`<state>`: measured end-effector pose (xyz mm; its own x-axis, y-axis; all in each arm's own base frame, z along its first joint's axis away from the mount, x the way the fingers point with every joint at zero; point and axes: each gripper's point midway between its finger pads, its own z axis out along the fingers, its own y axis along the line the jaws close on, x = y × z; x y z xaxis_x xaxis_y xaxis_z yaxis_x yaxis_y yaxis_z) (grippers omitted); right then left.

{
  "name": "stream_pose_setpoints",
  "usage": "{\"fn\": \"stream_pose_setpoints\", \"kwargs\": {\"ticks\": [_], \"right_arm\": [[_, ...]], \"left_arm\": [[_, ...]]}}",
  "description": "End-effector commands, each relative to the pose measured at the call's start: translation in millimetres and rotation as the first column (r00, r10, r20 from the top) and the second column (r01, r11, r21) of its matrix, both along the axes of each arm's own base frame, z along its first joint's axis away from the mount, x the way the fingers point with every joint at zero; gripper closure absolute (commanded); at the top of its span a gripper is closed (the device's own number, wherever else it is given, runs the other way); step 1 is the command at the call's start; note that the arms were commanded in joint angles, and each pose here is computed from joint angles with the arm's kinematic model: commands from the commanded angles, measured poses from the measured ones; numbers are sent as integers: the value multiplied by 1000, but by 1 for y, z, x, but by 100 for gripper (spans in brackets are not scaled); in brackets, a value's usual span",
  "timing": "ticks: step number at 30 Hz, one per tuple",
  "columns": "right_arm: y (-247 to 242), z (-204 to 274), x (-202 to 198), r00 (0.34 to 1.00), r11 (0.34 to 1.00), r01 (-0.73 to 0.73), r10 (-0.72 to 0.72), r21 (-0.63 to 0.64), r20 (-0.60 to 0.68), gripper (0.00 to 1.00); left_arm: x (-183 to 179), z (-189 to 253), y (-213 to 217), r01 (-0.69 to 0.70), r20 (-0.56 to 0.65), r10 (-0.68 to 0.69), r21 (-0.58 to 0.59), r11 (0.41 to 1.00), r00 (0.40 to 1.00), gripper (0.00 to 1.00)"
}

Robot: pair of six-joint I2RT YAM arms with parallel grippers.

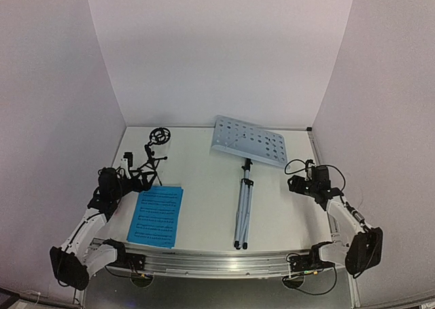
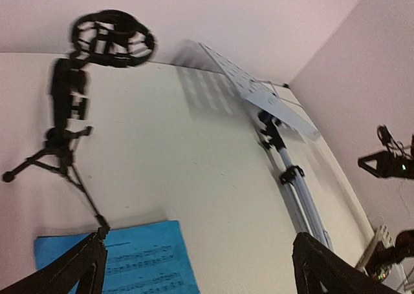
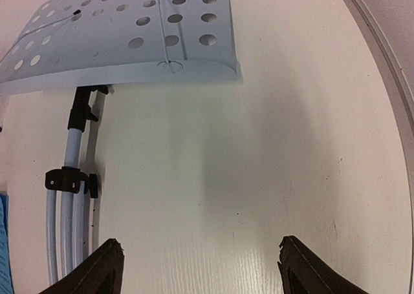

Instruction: Pack up the instrument practice props

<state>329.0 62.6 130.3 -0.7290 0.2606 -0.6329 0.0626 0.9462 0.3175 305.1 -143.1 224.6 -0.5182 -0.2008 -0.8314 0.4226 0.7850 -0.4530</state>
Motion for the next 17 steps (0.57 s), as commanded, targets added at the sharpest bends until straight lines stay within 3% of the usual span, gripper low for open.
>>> {"fn": "stream_pose_setpoints", "kwargs": {"ticks": [1,5,10,17], "right_arm": [[-20,20,16,976,996,65,-50,-68,210,20],[-24,28,18,944,993,91,-63,-72,323,20],[-30,19,13,932,989,109,-67,-97,356,20],[-31,18,10,916,989,118,-72,-93,394,20]], "left_arm": [[8,-7,72,-255,-12,255,29,967,967,0],[9,-30,126,-470,-25,476,126,874,879,0],[-5,-65,170,-616,-28,646,272,739,763,0],[-5,-61,187,-674,42,696,299,675,716,0]]}}
